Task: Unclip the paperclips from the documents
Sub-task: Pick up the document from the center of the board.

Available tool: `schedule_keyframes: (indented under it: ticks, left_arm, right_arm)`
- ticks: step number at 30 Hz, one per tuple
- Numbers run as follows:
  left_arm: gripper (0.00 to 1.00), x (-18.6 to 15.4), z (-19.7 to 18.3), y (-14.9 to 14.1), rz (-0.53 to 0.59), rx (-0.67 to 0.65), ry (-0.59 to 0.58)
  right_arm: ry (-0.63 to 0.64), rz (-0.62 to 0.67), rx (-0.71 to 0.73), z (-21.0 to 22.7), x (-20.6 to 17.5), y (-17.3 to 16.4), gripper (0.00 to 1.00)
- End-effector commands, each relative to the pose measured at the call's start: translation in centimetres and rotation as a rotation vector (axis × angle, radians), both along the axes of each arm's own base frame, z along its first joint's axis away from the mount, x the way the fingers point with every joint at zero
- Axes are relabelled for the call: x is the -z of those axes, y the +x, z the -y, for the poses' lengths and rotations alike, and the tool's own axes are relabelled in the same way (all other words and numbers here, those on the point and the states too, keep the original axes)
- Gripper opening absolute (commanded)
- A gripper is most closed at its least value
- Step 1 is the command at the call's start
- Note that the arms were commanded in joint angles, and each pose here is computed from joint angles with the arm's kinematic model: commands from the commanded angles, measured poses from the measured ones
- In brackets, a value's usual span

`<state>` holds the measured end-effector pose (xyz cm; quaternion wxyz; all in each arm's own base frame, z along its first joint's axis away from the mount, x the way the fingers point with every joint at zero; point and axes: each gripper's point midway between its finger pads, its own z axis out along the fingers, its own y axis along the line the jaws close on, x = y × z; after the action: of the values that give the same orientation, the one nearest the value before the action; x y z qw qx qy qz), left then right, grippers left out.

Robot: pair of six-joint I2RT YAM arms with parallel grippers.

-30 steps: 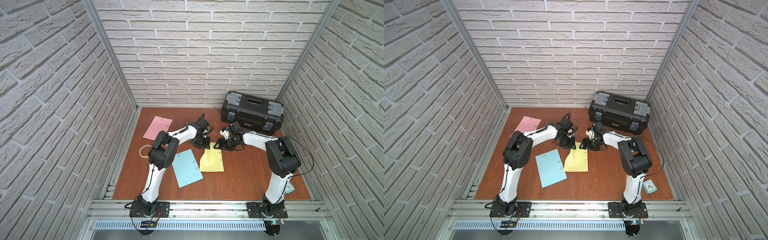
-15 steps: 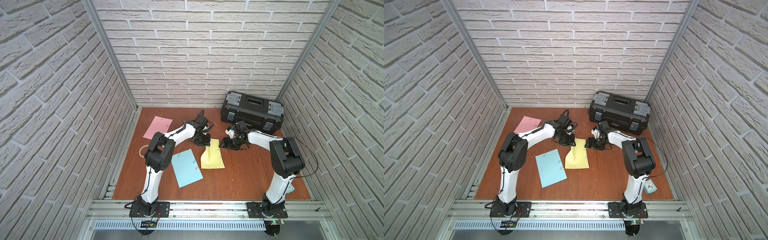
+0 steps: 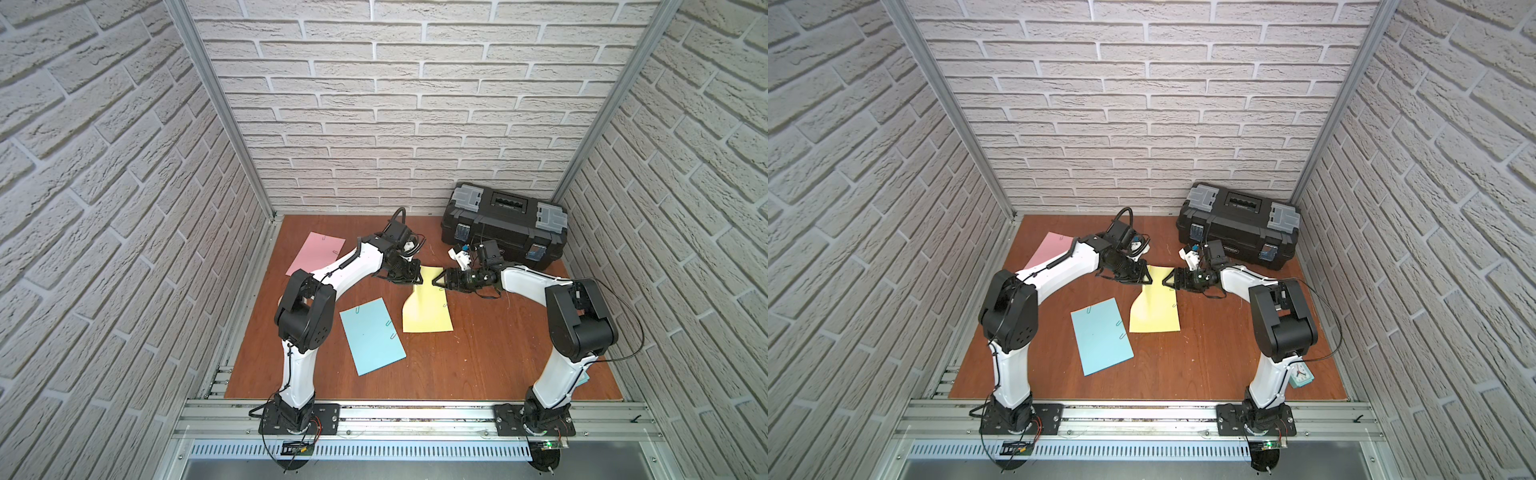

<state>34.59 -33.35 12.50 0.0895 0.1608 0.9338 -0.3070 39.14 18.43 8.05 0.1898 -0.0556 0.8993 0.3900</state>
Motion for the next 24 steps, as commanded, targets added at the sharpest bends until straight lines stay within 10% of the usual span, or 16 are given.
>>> schedule_keyframes:
  ticks: [1,16,24]
  left_arm:
    - [0.21,-1.3,-0.2,-1.0,-0.005,0.042,-0.03]
    - [0.23,-1.0,-1.0,-0.5,-0.003,0.018,-0.048]
    - [0.63,-1.8,-3.2,0.3,0.038,-0.036,-0.084]
  right_arm:
    - [0.122,0.086,-0.046,-1.6,-2.6,0.8,0.76]
    - [0.274,0.105,-0.155,-3.1,-4.8,-0.9,0.14]
    - [0.279,0.142,-0.162,-3.1,-7.0,-1.0,0.03]
